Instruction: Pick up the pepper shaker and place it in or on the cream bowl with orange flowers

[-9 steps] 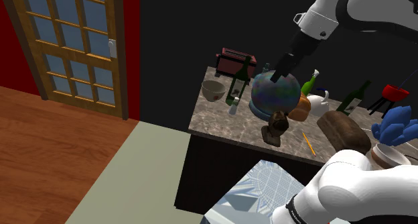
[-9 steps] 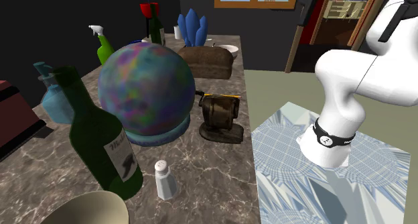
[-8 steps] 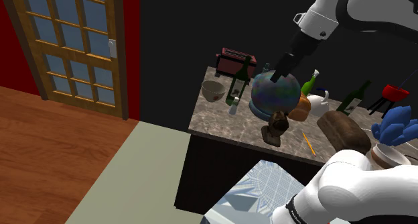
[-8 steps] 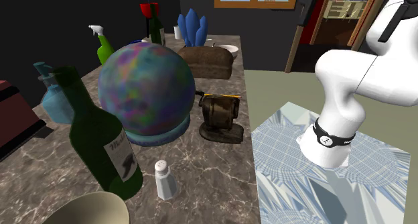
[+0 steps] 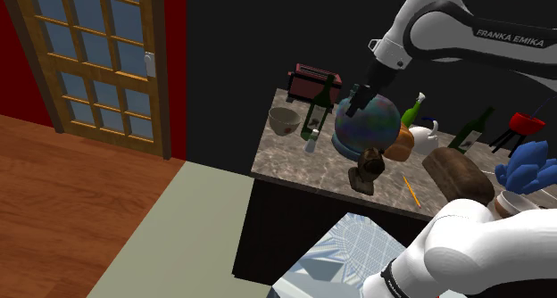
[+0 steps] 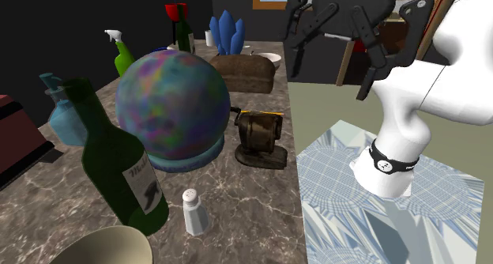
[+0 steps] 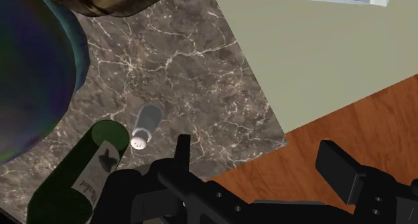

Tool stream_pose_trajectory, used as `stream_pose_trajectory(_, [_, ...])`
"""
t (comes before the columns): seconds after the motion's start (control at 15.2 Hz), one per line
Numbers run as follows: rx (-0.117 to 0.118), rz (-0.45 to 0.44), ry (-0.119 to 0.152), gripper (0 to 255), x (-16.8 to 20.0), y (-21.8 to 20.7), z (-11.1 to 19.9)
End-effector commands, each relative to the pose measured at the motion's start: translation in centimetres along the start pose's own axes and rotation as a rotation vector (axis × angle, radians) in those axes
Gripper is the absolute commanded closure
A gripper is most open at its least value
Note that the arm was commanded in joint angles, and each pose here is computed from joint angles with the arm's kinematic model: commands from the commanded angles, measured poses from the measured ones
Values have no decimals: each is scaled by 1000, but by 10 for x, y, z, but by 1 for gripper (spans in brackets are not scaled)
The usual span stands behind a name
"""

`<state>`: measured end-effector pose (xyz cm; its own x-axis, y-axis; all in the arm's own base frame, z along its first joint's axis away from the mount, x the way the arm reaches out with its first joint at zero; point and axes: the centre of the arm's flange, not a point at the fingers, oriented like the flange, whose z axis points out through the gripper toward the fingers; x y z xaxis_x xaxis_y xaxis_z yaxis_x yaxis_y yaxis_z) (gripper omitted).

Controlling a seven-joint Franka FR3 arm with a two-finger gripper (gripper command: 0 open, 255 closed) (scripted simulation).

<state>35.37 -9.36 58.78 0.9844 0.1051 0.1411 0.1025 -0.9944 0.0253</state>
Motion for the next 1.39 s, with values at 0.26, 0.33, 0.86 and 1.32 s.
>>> stream_pose_trajectory(0.26, [24,-55,-16,0,32,47,60])
stream_pose_trajectory(0.33, [28,-64,-18,0,38,55,70])
stream_pose_trajectory(0.86, [61,-136,-41,0,84,111,151])
stream_pose_trajectory(1.32, [90,-198,-60,0,127,155,225])
